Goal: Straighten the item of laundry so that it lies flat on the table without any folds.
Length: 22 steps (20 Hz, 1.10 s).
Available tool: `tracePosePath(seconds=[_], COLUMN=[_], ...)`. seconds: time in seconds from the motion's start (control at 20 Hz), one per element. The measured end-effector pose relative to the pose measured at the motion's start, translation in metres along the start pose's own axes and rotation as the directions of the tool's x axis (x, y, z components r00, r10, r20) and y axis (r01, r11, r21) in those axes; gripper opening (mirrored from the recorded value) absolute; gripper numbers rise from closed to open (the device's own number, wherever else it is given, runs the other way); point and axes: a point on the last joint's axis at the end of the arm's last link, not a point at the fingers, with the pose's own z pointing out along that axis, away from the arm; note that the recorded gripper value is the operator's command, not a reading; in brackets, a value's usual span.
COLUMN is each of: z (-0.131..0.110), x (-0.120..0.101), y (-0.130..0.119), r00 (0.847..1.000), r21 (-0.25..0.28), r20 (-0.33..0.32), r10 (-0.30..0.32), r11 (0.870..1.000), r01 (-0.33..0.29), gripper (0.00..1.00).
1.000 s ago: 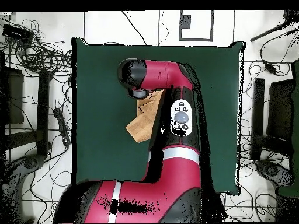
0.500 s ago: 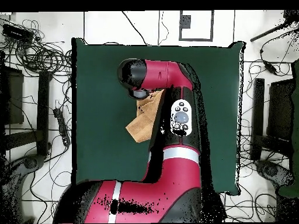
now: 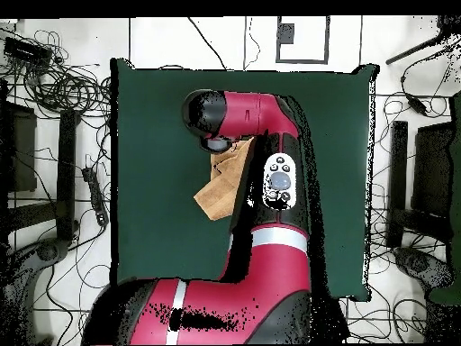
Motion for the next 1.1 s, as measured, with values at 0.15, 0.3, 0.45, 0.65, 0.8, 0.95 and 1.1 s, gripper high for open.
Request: tracePosePath(seconds=[0.15,0.3,0.45,0.65,0.8,0.95,1.1], z=[0.000,0.002,0.000,-0.010,-0.016,-0.021,-0.020], x=[0.001,0.005,0.008,0.009,0.010,0.008,0.006], y=[-0.002,-0.006,-0.009,-0.015,-0.017,-0.019,-0.020], r00=[1.000,0.999,0.997,0.989,0.985,0.987,0.992], r21=[0.009,0.035,0.052,0.074,0.082,0.087,0.091], r20=[-0.007,-0.032,-0.073,-0.148,-0.168,-0.162,-0.127], r10=[-0.005,-0.020,-0.027,-0.027,-0.025,-0.025,-0.029], r11=[1.000,0.999,0.998,0.997,0.996,0.995,0.995], r01=[0.005,0.021,0.031,0.038,0.040,0.039,0.040], gripper=[1.00,1.00,1.00,1.00,1.00,1.00,1.00])
